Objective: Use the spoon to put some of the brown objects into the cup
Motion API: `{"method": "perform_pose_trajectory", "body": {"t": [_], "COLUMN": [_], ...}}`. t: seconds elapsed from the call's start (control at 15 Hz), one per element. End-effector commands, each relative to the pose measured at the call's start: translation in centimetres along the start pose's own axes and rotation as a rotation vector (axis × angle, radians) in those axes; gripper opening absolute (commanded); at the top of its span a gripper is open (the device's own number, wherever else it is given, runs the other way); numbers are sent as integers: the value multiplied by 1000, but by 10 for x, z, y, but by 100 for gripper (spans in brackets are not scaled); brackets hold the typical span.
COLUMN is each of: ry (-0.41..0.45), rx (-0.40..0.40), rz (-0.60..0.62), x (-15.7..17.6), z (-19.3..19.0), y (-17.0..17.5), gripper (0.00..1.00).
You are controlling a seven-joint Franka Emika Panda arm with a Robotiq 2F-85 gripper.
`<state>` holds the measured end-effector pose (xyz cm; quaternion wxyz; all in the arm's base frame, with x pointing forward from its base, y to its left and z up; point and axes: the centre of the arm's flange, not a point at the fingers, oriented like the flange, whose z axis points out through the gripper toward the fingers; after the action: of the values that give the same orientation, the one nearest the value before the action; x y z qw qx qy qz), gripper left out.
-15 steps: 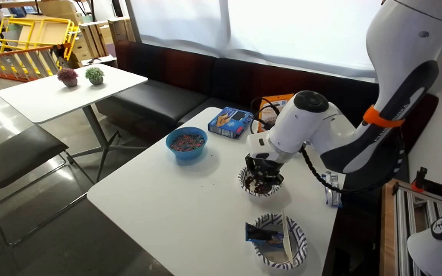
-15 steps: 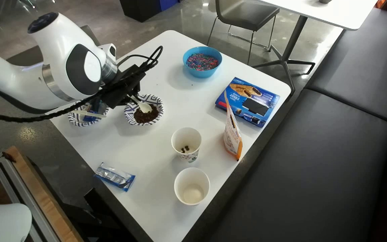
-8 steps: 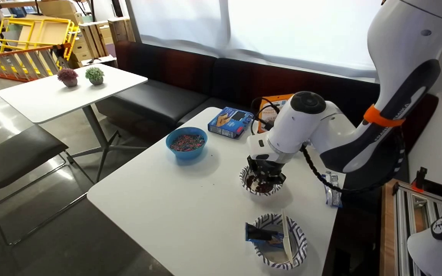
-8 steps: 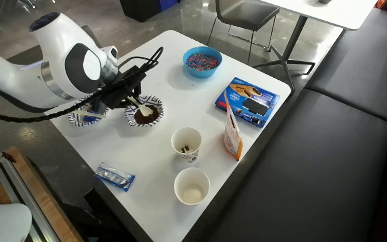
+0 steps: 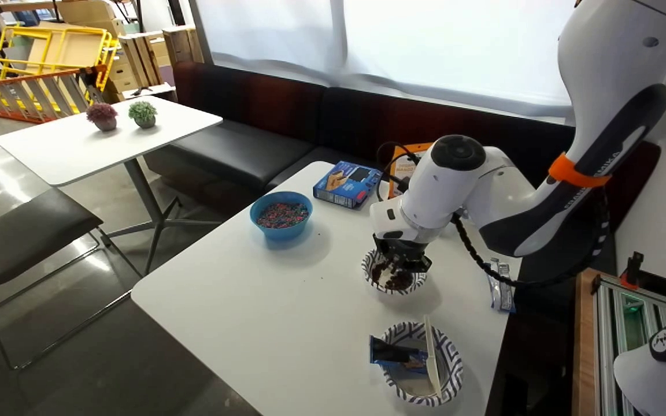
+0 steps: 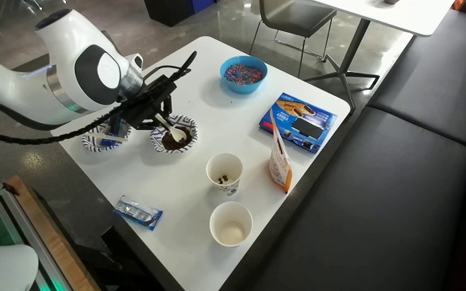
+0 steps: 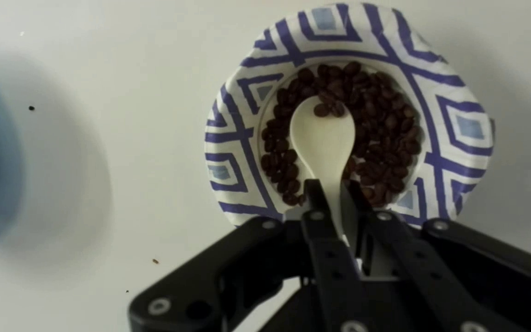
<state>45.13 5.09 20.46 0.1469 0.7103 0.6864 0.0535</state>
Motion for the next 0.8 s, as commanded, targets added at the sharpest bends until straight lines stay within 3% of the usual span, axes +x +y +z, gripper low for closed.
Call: {"method": "perform_pose_trajectory", "body": {"t": [0.0, 0.27, 0.73], "ry": [-35, -68, -208], "rx": [5, 13, 22], "rz": [-14, -25, -107], "x": [5, 7, 22], "z": [-1, -1, -12], "y": [0, -3, -16], "gripper": [3, 3, 3]}}
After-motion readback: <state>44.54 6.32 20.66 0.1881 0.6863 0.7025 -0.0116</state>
